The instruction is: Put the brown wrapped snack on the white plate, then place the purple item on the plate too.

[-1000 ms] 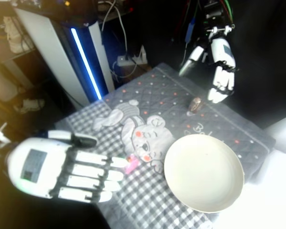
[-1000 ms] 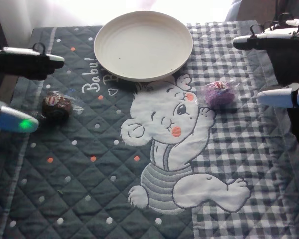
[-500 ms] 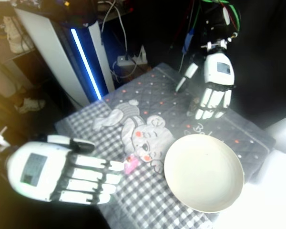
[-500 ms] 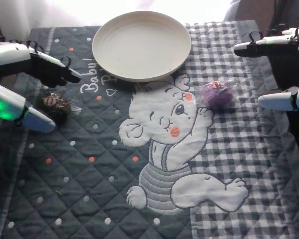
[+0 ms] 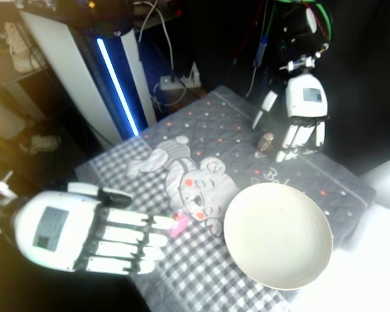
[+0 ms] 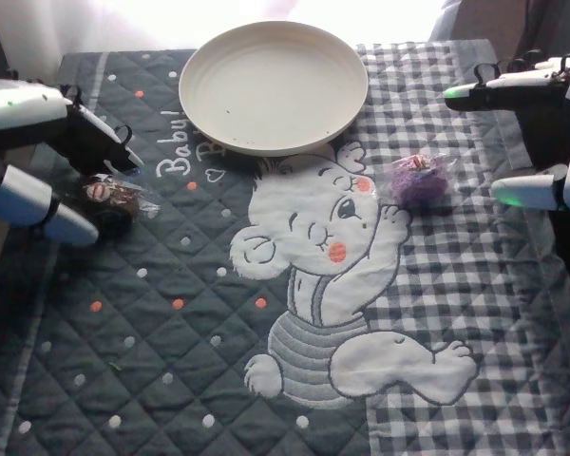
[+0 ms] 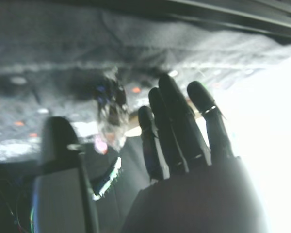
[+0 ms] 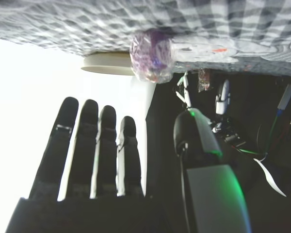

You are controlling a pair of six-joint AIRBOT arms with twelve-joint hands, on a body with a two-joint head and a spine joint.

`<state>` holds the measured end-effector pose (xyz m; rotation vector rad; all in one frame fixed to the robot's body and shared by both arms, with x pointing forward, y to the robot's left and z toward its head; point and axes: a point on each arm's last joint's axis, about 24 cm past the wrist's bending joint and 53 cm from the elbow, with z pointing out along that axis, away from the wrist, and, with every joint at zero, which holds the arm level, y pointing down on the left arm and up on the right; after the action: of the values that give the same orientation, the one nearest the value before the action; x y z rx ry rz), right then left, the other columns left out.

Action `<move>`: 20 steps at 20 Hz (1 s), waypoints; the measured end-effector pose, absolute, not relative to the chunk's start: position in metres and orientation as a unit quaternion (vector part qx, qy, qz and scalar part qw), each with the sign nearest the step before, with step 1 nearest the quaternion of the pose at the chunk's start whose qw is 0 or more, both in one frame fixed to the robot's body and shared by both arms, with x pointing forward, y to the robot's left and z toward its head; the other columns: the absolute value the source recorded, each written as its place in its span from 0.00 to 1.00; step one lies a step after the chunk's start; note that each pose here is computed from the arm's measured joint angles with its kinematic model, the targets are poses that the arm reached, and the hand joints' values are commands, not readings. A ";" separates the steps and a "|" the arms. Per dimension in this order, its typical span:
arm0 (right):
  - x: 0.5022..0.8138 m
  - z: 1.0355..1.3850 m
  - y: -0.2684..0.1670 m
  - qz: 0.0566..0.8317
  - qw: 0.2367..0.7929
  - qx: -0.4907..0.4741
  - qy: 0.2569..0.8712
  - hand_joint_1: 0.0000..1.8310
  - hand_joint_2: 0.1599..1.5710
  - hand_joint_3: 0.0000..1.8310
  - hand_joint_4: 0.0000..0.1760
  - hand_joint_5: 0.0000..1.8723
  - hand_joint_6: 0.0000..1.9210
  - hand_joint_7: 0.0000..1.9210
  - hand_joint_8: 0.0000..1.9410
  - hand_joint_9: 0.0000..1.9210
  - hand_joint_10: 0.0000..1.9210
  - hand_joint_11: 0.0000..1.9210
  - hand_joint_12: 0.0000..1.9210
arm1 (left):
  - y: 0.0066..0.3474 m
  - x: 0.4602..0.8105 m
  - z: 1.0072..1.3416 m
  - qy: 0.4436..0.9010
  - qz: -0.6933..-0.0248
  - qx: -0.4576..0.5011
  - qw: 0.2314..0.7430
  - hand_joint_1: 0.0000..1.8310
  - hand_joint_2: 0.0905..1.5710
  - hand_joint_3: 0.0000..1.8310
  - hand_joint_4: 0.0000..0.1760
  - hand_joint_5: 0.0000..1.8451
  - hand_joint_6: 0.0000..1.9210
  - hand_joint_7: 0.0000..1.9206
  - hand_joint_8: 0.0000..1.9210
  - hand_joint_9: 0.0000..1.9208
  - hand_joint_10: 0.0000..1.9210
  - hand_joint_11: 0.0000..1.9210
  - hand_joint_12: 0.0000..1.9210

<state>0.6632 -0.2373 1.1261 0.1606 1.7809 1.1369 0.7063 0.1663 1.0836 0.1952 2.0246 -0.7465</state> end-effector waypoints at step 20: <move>0.670 1.118 -0.236 0.467 0.487 0.067 0.735 0.37 0.75 0.00 0.05 0.20 0.00 0.22 0.00 0.26 0.00 0.17 0.26 | 0.088 0.803 1.164 0.742 -0.386 0.008 0.549 0.59 0.69 0.00 0.24 0.53 0.52 0.47 0.55 0.43 0.63 0.21 0.80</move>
<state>0.6697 -0.2356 1.1176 0.1635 1.7872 1.1354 0.8028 0.0883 1.1642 0.0193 1.7566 -0.9135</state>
